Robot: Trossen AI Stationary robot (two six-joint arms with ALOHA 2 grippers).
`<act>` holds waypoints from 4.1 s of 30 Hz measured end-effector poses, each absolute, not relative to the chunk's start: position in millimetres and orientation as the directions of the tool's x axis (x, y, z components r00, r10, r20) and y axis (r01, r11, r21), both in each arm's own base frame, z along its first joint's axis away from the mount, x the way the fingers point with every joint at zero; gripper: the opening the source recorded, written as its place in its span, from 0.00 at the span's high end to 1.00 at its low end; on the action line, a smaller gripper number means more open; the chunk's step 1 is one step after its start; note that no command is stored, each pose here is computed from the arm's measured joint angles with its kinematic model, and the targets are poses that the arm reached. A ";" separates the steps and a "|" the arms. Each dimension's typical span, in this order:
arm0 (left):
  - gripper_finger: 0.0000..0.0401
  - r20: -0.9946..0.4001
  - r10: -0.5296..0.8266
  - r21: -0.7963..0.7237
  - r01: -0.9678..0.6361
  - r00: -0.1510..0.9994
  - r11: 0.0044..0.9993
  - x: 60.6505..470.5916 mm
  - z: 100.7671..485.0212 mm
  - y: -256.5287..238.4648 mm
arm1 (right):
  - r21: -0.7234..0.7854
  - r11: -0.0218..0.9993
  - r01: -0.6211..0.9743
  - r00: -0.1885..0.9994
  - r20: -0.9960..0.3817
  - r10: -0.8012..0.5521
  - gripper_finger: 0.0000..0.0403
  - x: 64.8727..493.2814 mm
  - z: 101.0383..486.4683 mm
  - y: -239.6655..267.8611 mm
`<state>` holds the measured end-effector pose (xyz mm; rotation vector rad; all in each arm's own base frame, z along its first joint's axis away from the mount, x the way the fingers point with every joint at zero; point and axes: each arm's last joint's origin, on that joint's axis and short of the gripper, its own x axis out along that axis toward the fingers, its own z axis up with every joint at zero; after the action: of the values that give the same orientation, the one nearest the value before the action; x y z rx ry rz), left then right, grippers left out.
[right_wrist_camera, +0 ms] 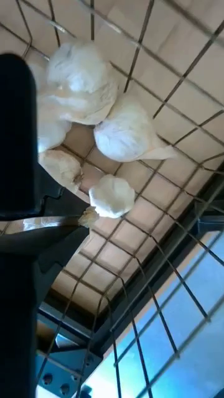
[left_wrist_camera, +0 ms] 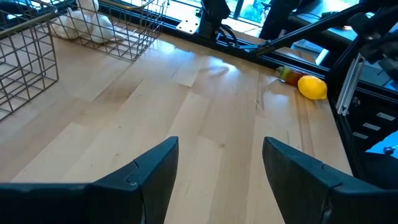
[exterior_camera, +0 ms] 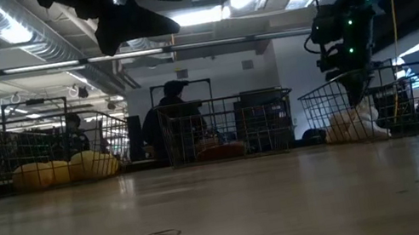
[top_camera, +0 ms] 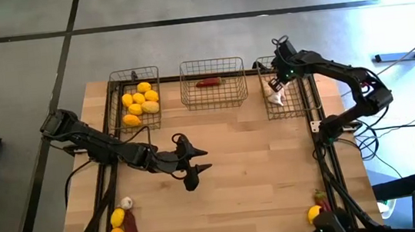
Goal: Sort produce into baskets
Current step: Put the white garlic into the right gold wire basket, then put the yellow lemon into the left gold wire basket
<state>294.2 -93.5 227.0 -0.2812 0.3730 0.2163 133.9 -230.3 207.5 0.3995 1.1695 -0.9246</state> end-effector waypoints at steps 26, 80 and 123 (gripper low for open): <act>0.43 -0.387 0.156 -0.219 -0.254 0.909 0.942 294.2 227.0 -93.4 | -0.226 0.611 0.759 0.084 -0.896 -0.436 0.69 134.0 227.8 -230.1; 0.36 -0.932 0.168 0.071 -0.293 0.321 0.953 256.1 241.3 -78.6 | -0.011 0.986 0.164 0.759 -0.638 -0.133 0.69 145.4 283.5 -24.1; 0.36 -0.750 0.218 0.345 -0.089 -0.624 0.934 192.2 153.9 -46.8 | -0.009 0.986 0.166 0.751 -0.646 -0.132 0.69 144.7 282.7 -24.1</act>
<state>192.2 -46.8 153.9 0.0916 2.2022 0.4426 144.7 -24.1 282.7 0.0501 0.7020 -0.1630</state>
